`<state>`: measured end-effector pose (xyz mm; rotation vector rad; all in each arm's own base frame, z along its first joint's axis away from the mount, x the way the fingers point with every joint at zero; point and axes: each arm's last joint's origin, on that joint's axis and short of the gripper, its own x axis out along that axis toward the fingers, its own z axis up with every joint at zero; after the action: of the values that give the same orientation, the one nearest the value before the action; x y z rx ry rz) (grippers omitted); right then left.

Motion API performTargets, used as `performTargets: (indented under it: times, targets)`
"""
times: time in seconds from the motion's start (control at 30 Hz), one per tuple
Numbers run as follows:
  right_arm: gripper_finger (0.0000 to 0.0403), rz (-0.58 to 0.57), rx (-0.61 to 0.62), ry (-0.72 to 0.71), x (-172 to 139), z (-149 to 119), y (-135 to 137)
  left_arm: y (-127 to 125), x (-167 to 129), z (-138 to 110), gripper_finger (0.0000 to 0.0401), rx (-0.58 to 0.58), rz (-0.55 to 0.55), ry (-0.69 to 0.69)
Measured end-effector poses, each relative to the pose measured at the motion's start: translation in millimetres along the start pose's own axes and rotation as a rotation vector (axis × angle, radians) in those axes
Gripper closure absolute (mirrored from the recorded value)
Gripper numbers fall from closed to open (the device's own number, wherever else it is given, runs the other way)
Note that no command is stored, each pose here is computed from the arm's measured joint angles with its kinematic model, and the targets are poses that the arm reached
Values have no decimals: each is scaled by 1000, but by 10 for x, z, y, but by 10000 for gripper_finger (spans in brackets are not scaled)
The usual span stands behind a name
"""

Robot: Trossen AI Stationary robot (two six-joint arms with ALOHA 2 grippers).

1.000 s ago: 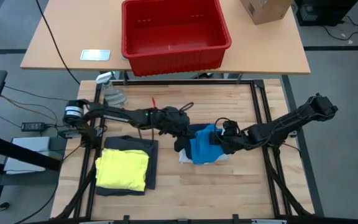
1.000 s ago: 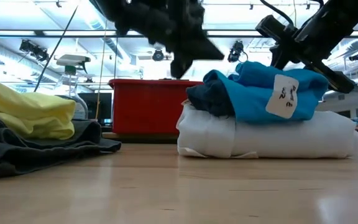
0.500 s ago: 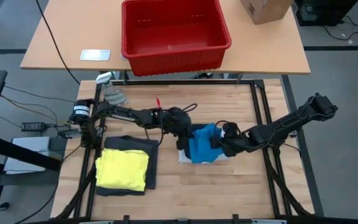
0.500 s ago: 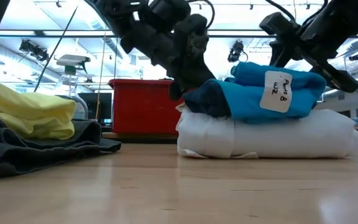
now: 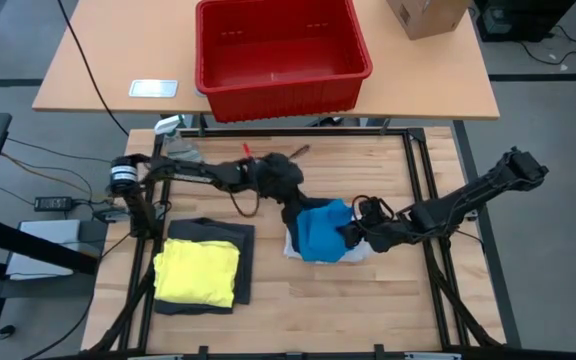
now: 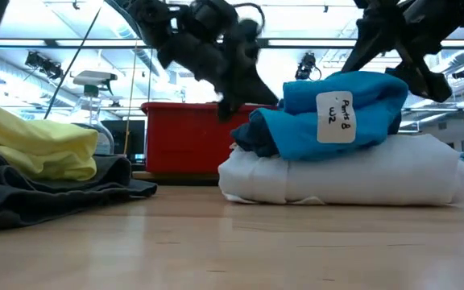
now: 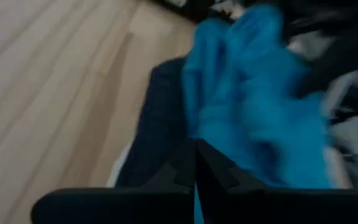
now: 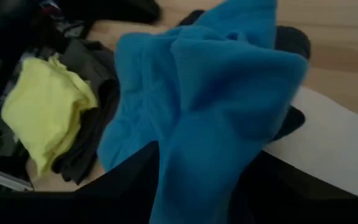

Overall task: Fold Laundry from Bin
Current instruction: Stack the white shirt on top of the stacked shorts, then put the stacked clothes into the red laundry bin

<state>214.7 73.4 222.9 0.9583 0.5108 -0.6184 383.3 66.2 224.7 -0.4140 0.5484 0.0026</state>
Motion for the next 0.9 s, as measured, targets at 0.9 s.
performTargets:
  times: [0.9]
  targets:
    - [184, 116, -178, -213, -270, 237, 78, 144, -1159, -29, 401, -13, 47, -258]
